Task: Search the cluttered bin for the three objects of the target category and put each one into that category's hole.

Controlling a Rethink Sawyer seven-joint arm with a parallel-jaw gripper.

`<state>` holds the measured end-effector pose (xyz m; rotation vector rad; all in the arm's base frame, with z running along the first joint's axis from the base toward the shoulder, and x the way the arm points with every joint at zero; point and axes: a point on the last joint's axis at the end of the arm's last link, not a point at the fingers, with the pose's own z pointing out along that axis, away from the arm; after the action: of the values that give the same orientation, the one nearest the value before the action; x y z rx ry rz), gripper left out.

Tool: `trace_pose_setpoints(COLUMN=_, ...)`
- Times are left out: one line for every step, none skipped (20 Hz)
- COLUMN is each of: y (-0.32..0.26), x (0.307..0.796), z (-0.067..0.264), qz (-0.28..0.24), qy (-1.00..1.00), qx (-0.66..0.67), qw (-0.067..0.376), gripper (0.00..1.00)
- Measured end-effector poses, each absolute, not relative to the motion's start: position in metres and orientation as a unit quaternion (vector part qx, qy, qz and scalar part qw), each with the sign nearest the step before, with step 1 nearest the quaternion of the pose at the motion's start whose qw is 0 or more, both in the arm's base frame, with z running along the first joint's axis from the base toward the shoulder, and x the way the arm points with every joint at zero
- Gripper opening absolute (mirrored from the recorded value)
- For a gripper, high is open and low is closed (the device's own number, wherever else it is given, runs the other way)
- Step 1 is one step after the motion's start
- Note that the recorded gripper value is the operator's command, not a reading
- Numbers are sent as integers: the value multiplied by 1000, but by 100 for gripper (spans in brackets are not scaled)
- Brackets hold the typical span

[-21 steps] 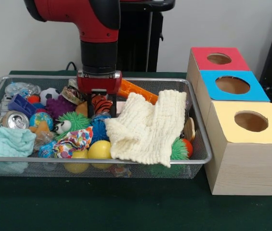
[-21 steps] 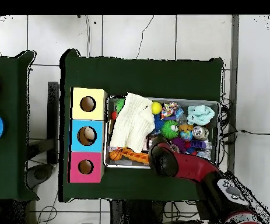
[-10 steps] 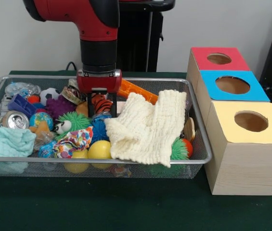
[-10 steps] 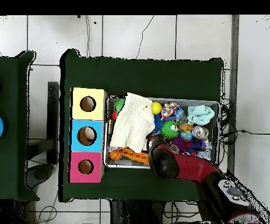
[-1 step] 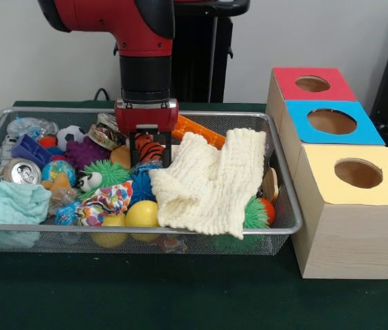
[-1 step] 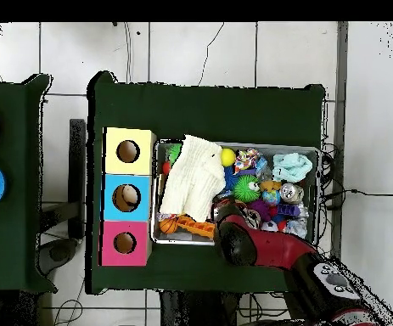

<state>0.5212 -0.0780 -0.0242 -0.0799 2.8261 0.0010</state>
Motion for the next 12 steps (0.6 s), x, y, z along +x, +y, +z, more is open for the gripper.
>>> trace_pose_setpoints(y=-78, x=521, z=-24, qz=1, qy=987, qx=-28, qw=157, gripper=100)
trace_pose_setpoints(y=-77, x=521, z=-25, qz=1, qy=987, qx=-28, qw=158, gripper=100)
trace_pose_setpoints(y=-77, x=520, z=-25, qz=1, qy=987, qx=-28, qw=159, gripper=100)
trace_pose_setpoints(y=-77, x=520, z=-25, qz=1, qy=987, qx=-28, qw=159, gripper=100)
trace_pose_setpoints(y=-76, x=520, z=-25, qz=1, qy=987, qx=-28, qw=159, gripper=100)
trace_pose_setpoints(y=-76, x=520, z=-25, qz=1, qy=987, qx=-28, qw=159, gripper=100)
trace_pose_setpoints(y=-76, x=519, z=-25, qz=2, qy=987, qx=-28, qw=159, gripper=100)
trace_pose_setpoints(y=-76, x=519, z=-25, qz=2, qy=987, qx=-28, qw=159, gripper=100)
trace_pose_setpoints(y=-76, x=519, z=-25, qz=2, qy=987, qx=-28, qw=159, gripper=100)
trace_pose_setpoints(y=-76, x=519, z=-25, qz=2, qy=987, qx=-28, qw=159, gripper=100)
trace_pose_setpoints(y=-76, x=519, z=-25, qz=2, qy=987, qx=-28, qw=159, gripper=100)
trace_pose_setpoints(y=-76, x=519, z=-25, qz=2, qy=987, qx=-28, qw=159, gripper=100)
